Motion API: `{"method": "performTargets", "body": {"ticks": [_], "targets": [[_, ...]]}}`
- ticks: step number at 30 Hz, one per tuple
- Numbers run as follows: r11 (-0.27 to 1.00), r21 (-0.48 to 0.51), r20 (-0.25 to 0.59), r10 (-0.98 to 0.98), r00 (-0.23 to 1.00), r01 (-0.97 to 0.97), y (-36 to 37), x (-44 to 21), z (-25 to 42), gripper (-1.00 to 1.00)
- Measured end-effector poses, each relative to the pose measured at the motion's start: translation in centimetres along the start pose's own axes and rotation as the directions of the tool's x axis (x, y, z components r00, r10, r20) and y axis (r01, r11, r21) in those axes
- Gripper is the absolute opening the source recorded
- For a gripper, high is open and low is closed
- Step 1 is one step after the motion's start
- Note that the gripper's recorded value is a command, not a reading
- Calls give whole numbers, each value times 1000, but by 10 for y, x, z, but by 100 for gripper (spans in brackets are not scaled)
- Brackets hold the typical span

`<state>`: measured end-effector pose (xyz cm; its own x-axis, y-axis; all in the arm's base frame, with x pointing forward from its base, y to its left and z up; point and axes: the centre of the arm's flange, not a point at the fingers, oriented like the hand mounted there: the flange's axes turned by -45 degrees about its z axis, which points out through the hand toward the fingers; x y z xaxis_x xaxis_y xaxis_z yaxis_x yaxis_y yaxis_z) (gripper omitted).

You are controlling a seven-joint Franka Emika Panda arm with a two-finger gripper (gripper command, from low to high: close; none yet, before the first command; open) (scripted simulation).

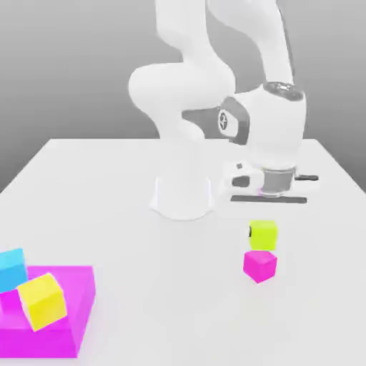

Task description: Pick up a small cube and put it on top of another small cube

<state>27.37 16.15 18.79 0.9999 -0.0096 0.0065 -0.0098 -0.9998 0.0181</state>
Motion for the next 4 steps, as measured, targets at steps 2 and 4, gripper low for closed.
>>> {"method": "performTargets", "body": {"ticks": [2, 4], "targets": [[1000, 13, 4, 0, 1000, 0, -1, -2, 11, 100], [1000, 13, 4, 8, 1000, -8, 1, -1, 11, 100]]}}
